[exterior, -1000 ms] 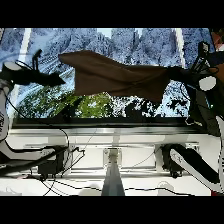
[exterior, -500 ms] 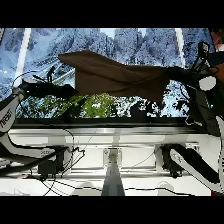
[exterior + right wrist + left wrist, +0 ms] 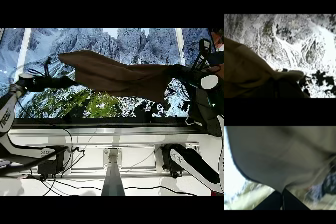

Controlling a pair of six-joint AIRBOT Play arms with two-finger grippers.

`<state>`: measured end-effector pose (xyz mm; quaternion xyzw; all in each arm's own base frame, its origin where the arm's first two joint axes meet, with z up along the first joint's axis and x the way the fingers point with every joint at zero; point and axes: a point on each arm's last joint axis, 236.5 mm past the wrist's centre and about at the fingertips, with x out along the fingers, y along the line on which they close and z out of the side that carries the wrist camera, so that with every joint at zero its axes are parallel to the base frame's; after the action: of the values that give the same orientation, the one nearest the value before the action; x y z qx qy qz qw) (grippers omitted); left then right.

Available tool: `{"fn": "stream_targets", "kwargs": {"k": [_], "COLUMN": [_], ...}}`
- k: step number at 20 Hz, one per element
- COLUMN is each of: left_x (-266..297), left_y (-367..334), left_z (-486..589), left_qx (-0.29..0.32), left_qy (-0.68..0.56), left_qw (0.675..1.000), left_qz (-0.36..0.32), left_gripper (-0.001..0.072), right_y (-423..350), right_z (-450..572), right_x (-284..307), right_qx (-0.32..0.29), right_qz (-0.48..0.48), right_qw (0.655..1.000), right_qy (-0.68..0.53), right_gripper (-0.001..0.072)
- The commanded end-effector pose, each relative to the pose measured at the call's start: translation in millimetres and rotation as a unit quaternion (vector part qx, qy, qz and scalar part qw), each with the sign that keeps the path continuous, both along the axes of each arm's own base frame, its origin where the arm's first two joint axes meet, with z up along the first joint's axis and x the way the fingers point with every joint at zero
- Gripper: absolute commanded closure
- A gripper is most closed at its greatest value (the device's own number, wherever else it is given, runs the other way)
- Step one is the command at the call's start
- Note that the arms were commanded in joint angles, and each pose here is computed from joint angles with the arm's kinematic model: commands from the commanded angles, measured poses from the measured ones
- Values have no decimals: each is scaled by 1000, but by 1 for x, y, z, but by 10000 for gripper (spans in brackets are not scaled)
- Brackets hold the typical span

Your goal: Fold the clothes and pants, and hang the long-sleeved shirts on hangers.

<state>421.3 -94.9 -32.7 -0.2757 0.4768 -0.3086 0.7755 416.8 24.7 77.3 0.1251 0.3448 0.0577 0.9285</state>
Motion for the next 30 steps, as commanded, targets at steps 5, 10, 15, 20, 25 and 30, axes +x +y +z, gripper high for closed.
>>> {"fn": "stream_targets", "kwargs": {"k": [5,10,15,20,25,30], "left_x": [25,-45,-139,-200,-169,-54], "left_y": [65,113,122,109,115,112], "left_z": [275,433,535,576,553,417], "left_qx": [58,146,186,190,207,167], "left_qy": [-329,-509,-622,-674,-647,-489], "left_qw": [938,813,680,609,645,829], "left_qz": [89,240,341,372,350,214], "left_gripper": [694,693,692,693,693,693], "right_y": [-2,2,11,20,20,16], "right_z": [124,265,379,421,406,304], "right_x": [16,-25,-119,-199,-179,-64], "right_qx": [-47,-82,-95,-102,-100,-86], "right_qz": [26,28,20,19,25,55], "right_qw": [993,961,911,876,890,955], "right_qy": [-109,-262,-401,-471,-443,-277], "right_gripper": [697,697,697,697,697,697]}}
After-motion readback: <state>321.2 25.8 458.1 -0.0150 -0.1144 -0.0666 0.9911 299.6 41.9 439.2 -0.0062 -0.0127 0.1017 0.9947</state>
